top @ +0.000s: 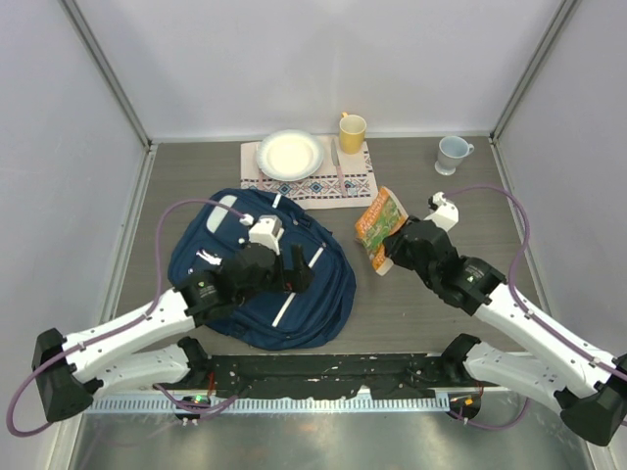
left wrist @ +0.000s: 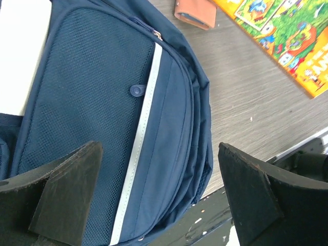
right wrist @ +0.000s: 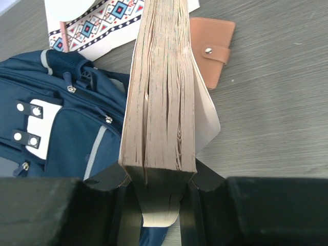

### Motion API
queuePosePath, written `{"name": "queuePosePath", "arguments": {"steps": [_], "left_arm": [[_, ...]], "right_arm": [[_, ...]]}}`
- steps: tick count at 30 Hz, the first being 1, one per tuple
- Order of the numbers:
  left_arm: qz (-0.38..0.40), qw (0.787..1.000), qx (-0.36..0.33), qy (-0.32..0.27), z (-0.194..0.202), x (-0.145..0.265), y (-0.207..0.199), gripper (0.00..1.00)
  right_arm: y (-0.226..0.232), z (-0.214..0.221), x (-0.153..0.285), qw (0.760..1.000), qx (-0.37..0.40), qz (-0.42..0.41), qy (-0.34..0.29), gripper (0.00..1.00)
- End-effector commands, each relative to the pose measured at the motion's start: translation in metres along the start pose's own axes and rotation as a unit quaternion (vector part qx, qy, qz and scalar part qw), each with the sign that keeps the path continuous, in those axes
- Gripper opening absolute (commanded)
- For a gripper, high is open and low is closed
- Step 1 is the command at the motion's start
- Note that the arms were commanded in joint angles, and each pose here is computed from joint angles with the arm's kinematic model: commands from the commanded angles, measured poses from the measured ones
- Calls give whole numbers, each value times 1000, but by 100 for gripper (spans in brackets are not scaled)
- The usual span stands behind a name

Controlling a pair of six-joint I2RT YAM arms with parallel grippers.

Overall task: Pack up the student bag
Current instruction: Place the book in the student bag.

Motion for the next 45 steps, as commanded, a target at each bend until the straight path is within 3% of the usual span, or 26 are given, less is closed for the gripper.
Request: {"name": "queuePosePath", "arguments": {"steps": [1,7,20,28,33,39,45], "left_arm": [[-35,997,-64,-14,-5,5,-8,100],[-43,989,-144,10,14,6,-28,100],[14,968,-230,96,89,-16,-102,98],[-42,963,-239,116,113,-40,-96,74],[-72,965,-235,89,100,-40,-93,69],[-79,973,-216,5,53,-15,-92,84],[-163,945,-283,11,44,-19,-49,90]], "right_arm": [[-8,-48,25,995,-22,19,-98,1],[-36,-71,52,986,-32,68,-150,1],[-39,-67,54,988,-17,72,-136,1],[-39,-68,59,988,-29,59,-137,1],[-38,-64,57,989,-32,55,-132,1],[-37,-62,54,990,-30,52,-128,1],[-28,-54,46,993,-33,36,-112,1]]}}
Point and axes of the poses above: each gripper's point midway between its finger pads, its own x axis back along the fingers, its own y axis along the line the jaws close on, z = x × y, the point moved 2 cm from there along x, back along the fingers, and after that the axes turned 2 degrees about x, right-handed, at the moved point
